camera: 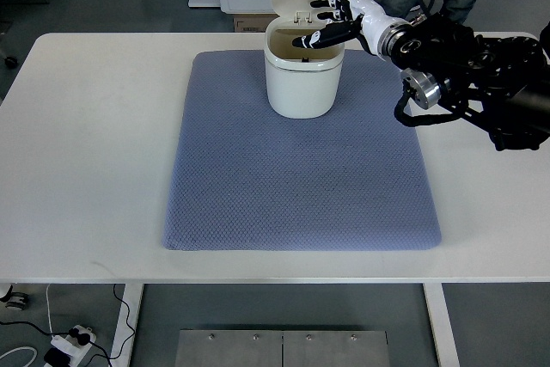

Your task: Put lemon in trash with right hand

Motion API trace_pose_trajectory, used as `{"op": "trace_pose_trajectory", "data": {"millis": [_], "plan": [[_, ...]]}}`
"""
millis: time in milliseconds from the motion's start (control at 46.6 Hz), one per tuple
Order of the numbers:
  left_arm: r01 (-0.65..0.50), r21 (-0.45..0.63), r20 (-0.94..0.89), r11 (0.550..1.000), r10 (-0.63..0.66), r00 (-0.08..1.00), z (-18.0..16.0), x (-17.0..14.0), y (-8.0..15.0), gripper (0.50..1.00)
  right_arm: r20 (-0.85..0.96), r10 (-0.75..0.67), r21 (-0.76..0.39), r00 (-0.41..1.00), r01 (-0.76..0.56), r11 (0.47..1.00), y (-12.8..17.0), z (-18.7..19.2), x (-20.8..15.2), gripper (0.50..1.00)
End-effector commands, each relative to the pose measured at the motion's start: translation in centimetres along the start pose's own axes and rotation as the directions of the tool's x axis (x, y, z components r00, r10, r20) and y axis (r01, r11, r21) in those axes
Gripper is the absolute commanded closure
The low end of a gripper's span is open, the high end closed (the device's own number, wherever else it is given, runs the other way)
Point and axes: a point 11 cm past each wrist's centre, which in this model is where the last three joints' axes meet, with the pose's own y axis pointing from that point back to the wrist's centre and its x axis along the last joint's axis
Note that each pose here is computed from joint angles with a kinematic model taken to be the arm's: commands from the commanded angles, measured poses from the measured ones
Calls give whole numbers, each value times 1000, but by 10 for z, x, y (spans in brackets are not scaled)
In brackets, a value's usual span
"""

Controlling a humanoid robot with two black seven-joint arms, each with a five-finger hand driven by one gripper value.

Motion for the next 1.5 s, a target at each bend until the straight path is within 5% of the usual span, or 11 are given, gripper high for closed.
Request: {"op": "trace_pose_trajectory", "data": {"millis": [0,64,215,751,902,1052,1181,1352,1481], "plan": [[-1,0,0,1000,1,1000,0,0,0,500,-7,-1,3,1000,1,1000,0,-3,1,852],[-1,0,0,1000,1,1000,0,0,0,500,-10,3,4,1000,-3,1000,0,-5,3,894],[-1,0,0,1000,1,1000,0,0,0,500,-34,5,11,999,-5,1000,1,-7,7,902],[-1,0,0,1000,1,1000,0,0,0,500,-14,70,-19,997,-70,997,34,11,72,873],[1,0,0,1000,-1,1000,0,0,0,500,-3,107,-26,994,-107,994,43,17,92,823],[-1,0,0,1000,1,1000,0,0,0,500,64,138,-4,988,-138,990,46,14,103,714],[-1,0,0,1000,1,1000,0,0,0,500,92,168,-10,981,-168,986,53,21,116,695],[-1,0,0,1000,1,1000,0,0,0,500,98,195,-6,976,-196,981,59,22,130,517],[-1,0,0,1000,1,1000,0,0,0,500,146,212,-16,966,-212,977,62,33,135,502]]}}
